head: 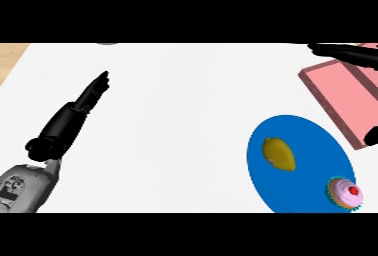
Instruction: Pick the lemon from the plate and place it in the cardboard box
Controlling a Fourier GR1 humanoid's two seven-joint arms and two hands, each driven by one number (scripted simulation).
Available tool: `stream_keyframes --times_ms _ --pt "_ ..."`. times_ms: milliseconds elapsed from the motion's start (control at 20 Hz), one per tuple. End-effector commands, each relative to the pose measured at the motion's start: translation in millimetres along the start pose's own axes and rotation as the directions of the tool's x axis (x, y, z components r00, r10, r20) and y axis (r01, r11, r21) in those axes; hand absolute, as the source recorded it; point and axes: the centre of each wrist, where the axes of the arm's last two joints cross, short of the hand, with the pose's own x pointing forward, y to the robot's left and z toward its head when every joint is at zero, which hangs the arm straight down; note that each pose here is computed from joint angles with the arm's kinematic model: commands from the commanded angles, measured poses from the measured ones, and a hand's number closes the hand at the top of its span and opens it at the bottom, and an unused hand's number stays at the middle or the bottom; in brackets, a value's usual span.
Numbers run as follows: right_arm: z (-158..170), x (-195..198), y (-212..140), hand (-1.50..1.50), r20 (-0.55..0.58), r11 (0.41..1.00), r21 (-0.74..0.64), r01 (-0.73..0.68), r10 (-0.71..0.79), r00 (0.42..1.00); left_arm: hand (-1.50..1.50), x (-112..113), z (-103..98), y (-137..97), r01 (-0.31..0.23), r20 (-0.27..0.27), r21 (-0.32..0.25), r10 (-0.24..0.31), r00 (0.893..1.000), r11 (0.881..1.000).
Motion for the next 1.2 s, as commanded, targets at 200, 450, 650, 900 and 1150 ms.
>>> stream_keyframes --times_ms 200,450,650,900,1150 --pt "-49 57 23 -1.5 0.02 0.926 0.316 -0.209 0.213 0.977 0.0 -6 7 10 0.004 -0.013 0.005 -0.004 1.0 1.0" --pt "-61 90 32 -1.5 -0.019 0.877 0.371 -0.306 0.337 0.941 0.0 -5 3 9 0.001 -0.003 0.03 -0.001 1.0 1.0" --pt "-55 103 59 -1.5 -0.057 0.855 0.431 -0.288 0.344 0.937 0.0 1 6 -1 0.014 -0.011 0.022 -0.013 1.0 1.0" --pt "-55 90 54 -1.5 -0.127 0.856 0.459 -0.238 0.329 0.936 0.0 -5 19 11 -0.005 -0.021 0.022 0.006 1.0 1.0" --pt "-71 104 90 -1.5 -0.132 0.835 0.478 -0.272 0.375 0.918 0.0 -10 14 3 0.005 -0.012 0.028 -0.004 1.0 1.0"
